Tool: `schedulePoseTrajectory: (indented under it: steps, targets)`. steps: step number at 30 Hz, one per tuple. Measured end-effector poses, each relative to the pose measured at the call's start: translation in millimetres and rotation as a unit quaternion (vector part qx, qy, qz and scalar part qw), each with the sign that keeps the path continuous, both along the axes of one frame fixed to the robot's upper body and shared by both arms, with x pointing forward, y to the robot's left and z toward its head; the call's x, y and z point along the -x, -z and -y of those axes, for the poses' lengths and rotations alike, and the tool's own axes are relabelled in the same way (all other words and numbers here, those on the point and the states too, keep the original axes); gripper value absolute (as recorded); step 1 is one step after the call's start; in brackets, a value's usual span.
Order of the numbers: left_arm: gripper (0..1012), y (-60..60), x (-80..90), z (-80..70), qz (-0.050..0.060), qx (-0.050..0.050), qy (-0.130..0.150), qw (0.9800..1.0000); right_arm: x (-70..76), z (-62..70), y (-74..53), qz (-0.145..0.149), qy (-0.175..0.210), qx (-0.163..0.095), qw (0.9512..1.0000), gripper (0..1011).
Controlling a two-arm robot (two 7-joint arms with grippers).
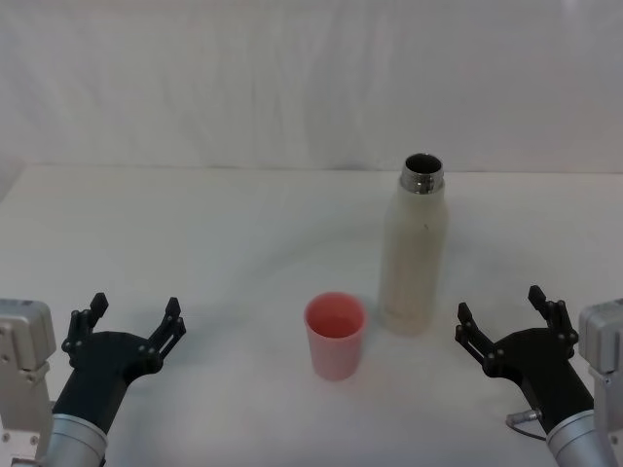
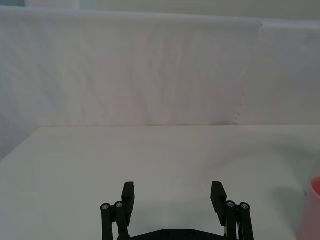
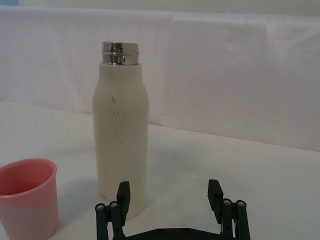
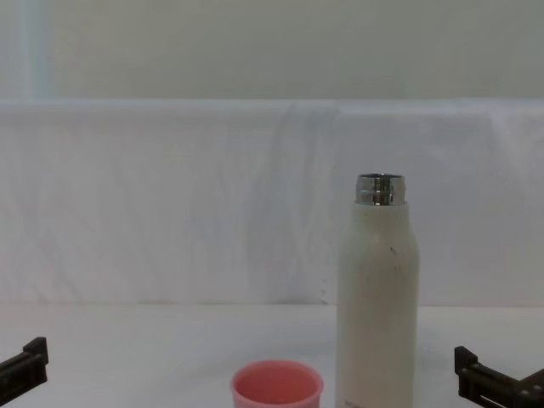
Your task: Grasp the thermos with one hand and pour water into the cup lid.
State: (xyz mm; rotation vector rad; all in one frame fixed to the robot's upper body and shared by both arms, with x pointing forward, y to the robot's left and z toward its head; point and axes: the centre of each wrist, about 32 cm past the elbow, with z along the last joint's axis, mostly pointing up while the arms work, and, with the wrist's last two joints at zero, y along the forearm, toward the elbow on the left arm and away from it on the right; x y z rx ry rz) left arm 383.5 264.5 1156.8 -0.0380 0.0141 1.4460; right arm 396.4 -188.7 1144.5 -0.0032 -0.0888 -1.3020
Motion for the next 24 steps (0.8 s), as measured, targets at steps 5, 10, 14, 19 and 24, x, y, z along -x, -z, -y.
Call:
schedulePoseTrajectory:
  steps: [5, 10, 14, 19, 24]
  targets:
    - [1001, 0.0, 0.0, 0.0, 0.000, 0.000, 0.000, 1.0000, -0.2, 1.5, -0.4, 0.000, 0.001, 0.000, 1.0000, 1001]
    - [1001, 0.0, 0.0, 0.0, 0.000, 0.000, 0.000, 1.0000, 0.4, 5.2, -2.7, 0.002, -0.002, -0.002, 1.0000, 1001]
    - [1001, 0.0, 0.0, 0.0, 0.000, 0.000, 0.000, 1.0000, -0.2, 8.8, -5.4, 0.003, -0.008, -0.003, 1.0000, 1001]
    - [1001, 0.0, 0.0, 0.0, 0.000, 0.000, 0.000, 1.0000, -3.2, 12.8, -10.6, 0.001, -0.021, -0.005, 0.9998, 1001]
    - [1001, 0.0, 0.0, 0.0, 0.000, 0.000, 0.000, 1.0000, -9.4, 16.6, -17.0, -0.002, -0.039, -0.007, 0.9992, 1001]
